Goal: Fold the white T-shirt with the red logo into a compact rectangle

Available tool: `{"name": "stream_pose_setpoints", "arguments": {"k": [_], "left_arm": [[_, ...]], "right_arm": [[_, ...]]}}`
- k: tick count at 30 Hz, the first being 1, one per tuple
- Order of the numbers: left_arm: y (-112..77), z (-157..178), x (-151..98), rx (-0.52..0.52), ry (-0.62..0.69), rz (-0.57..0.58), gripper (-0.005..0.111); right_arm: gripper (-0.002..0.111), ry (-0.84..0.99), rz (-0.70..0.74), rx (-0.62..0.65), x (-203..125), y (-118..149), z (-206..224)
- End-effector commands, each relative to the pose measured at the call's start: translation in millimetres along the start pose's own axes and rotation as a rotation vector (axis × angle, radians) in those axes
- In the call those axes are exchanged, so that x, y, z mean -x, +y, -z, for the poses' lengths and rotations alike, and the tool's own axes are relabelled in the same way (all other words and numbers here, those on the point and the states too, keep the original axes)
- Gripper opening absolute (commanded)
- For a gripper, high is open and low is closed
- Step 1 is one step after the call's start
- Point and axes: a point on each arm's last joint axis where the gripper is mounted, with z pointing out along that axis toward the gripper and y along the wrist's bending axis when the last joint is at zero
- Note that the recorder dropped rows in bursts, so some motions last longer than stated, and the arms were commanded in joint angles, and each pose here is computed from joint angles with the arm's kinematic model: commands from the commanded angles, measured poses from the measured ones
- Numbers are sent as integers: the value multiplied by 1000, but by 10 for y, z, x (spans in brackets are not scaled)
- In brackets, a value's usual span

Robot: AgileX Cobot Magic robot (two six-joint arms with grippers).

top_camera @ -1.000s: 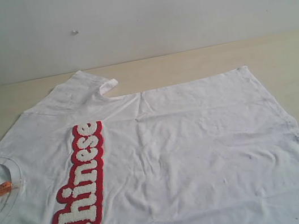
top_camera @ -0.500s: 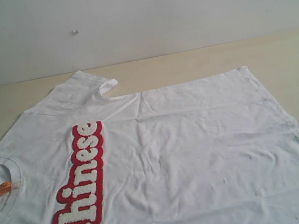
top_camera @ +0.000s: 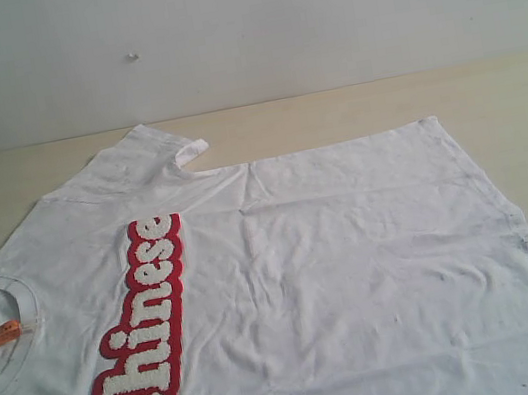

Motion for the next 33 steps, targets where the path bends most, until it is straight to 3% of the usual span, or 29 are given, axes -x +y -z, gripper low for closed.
{"name": "stream_pose_setpoints", "arguments": {"k": [1,7,11,13,20,23,25,28,33], "left_arm": [[-22,15,139,-25,-151,27,0],[-25,19,157,-31,-172,50,0],[-28,22,177,-54,-190,245,0],[-29,23,181,-58,-194,265,0],[-42,44,262,-86,-282,271,0],[-56,72,340,-134,-365,378,0],[-62,89,380,-165,-407,439,0],[-67,100,403,-178,-432,445,0],[-69,102,407,-183,-436,453,0]], "right_arm": [[0,-6,8,-7,-9,-4,-1],[0,-9,14,-8,-6,-5,-1],[0,-57,16,-7,38,-3,1],[0,-117,9,-4,92,0,5],[0,-413,-349,50,352,-18,76],[0,-510,-412,51,427,-47,114],[0,-542,-463,54,450,-61,128],[0,-549,-473,54,454,-65,131],[0,-548,-661,83,449,-85,130]]}}
